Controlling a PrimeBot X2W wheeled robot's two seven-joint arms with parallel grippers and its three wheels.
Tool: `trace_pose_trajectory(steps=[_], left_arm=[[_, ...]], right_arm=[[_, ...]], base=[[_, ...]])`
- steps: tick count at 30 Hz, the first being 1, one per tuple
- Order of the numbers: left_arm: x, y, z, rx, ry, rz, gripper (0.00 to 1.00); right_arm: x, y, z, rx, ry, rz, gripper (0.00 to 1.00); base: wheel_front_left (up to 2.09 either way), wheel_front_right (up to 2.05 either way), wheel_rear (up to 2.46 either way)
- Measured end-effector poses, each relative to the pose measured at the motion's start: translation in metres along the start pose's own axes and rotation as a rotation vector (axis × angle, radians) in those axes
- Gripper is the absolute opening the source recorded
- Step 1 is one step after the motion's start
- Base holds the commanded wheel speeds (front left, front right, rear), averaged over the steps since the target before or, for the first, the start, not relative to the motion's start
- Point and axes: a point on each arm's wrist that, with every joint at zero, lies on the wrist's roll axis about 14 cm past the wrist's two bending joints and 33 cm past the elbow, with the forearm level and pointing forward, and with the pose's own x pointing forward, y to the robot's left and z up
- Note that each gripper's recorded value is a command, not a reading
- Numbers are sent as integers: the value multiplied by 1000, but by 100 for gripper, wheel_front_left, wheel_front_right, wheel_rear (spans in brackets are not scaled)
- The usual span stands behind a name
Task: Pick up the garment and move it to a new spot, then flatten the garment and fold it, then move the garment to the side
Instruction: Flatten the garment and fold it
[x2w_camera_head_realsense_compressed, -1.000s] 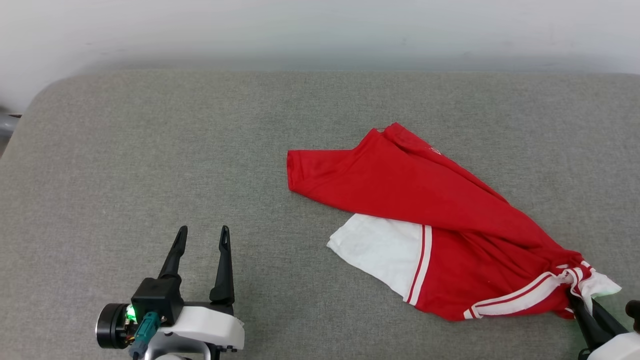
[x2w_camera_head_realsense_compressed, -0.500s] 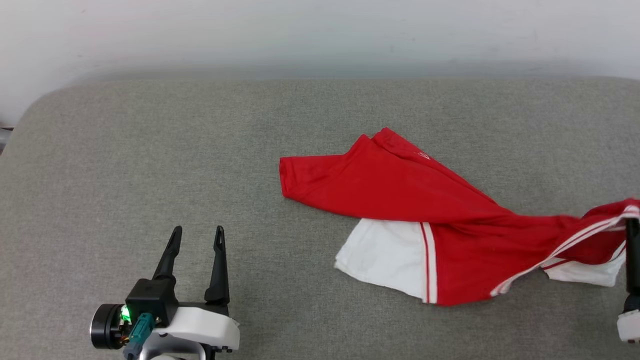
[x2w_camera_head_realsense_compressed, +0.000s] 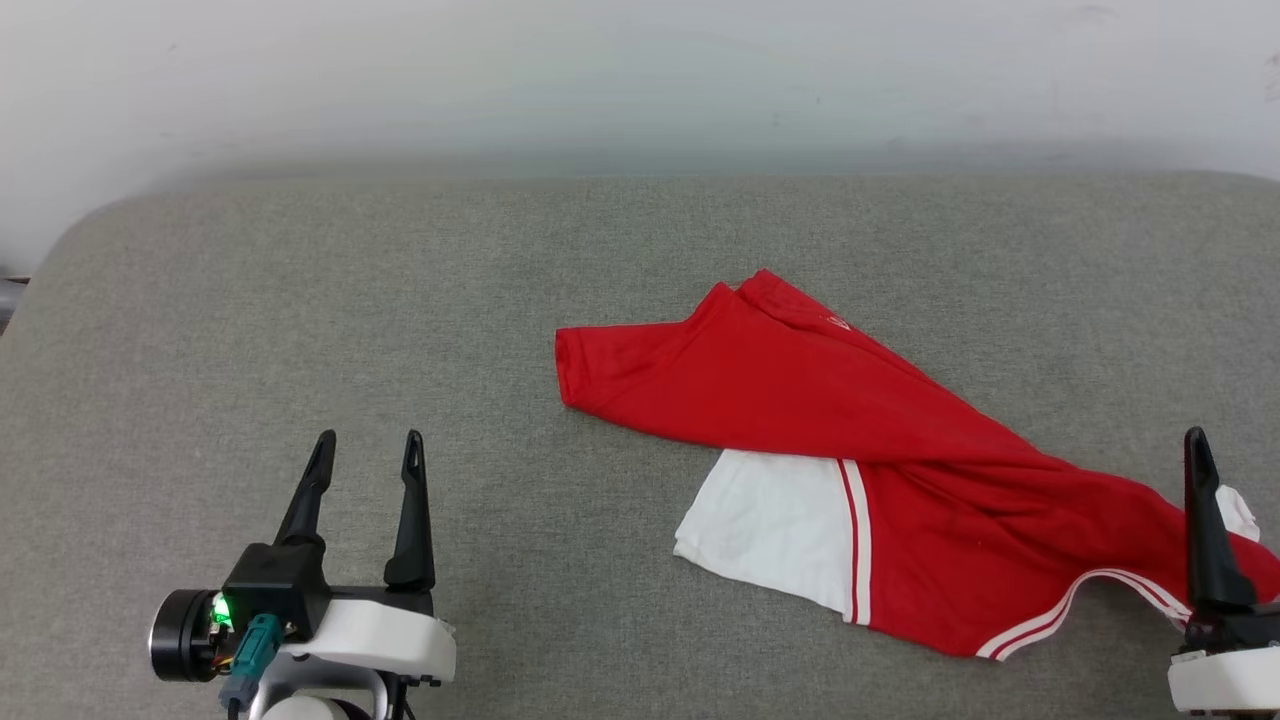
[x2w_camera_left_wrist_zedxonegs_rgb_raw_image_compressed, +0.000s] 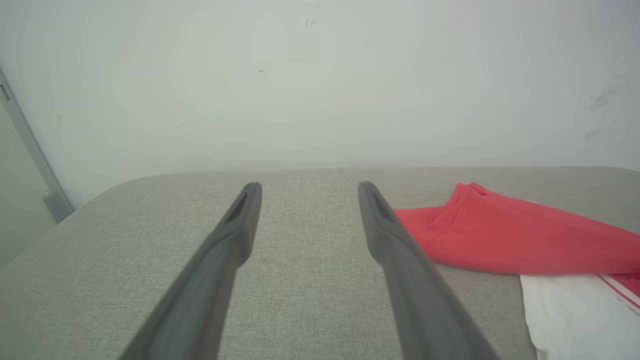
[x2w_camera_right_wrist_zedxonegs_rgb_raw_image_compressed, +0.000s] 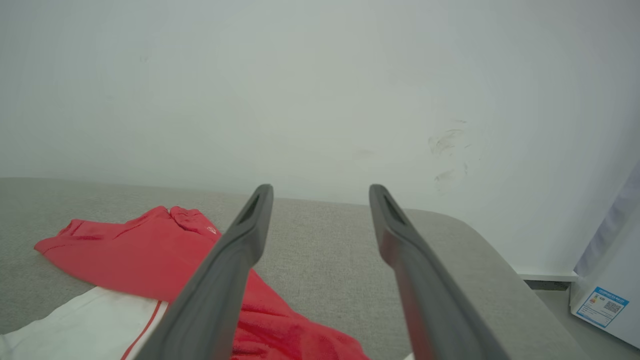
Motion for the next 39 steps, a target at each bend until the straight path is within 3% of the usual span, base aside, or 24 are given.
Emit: trace_pose_trajectory(steps=[11,16,20,28,31,39], left_arm=[[40,-37,38,50,-125,-190,100],[63,-67,32,49,-77,-333,100],[76,-104,24,54,36,-501,100],[63,-159,-19,84,436,-773,100],[41,-172,-44,155,623,-877,100],[-1,-184,-82,362,925,-1078,100]], right_arm=[[-8,34,-13,85,20,30,100],[-9,44,-26,109,57,47,100],[-3,47,-24,91,48,61,100],[1,43,-28,77,55,51,100],[1,43,-30,68,64,54,100],[9,43,-32,54,64,55,100]], base=[[0,0,0],[0,0,0],[0,0,0],[0,0,0],[0,0,0],[0,0,0]])
